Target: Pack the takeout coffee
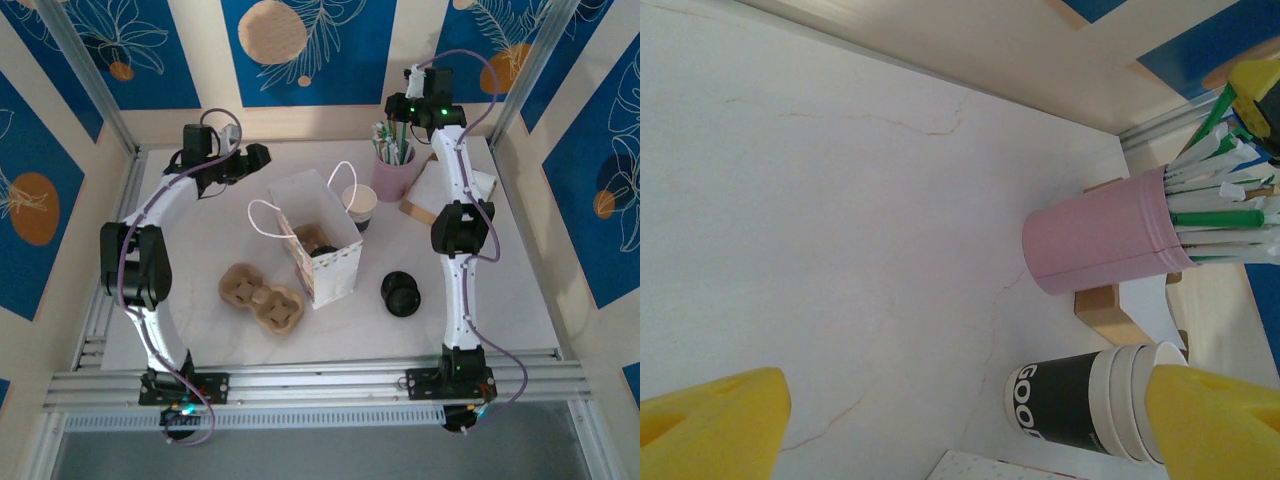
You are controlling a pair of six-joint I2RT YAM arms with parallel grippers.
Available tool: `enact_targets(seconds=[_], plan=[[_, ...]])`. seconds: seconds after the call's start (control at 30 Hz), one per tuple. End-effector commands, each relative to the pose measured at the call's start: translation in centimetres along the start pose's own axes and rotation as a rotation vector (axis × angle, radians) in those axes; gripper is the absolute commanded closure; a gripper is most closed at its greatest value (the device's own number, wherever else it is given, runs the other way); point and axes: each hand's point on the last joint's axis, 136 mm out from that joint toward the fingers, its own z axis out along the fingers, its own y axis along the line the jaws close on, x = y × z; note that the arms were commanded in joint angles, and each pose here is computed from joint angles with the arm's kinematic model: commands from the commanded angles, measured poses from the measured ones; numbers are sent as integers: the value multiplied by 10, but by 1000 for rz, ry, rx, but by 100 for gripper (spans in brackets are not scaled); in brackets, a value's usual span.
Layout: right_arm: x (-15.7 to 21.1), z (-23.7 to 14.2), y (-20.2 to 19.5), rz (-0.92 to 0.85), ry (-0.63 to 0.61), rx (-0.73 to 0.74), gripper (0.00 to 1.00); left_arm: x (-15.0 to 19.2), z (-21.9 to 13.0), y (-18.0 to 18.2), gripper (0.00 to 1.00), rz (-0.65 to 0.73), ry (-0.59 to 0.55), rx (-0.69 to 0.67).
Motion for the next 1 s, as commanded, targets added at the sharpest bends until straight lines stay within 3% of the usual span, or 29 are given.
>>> enact_targets(seconds=[0.0,0.53,0.97], plan=[[-41,-38,34,-81,-95,-12,100,0,-6,-12,8,39,-5,34],[-87,-108,90,-171,-214,9,100,-3,-35,-31,8,63,-62,23],[-124,-189,144,-226,-358,4,100,-27,-108,-64,6,127,-252,-65]])
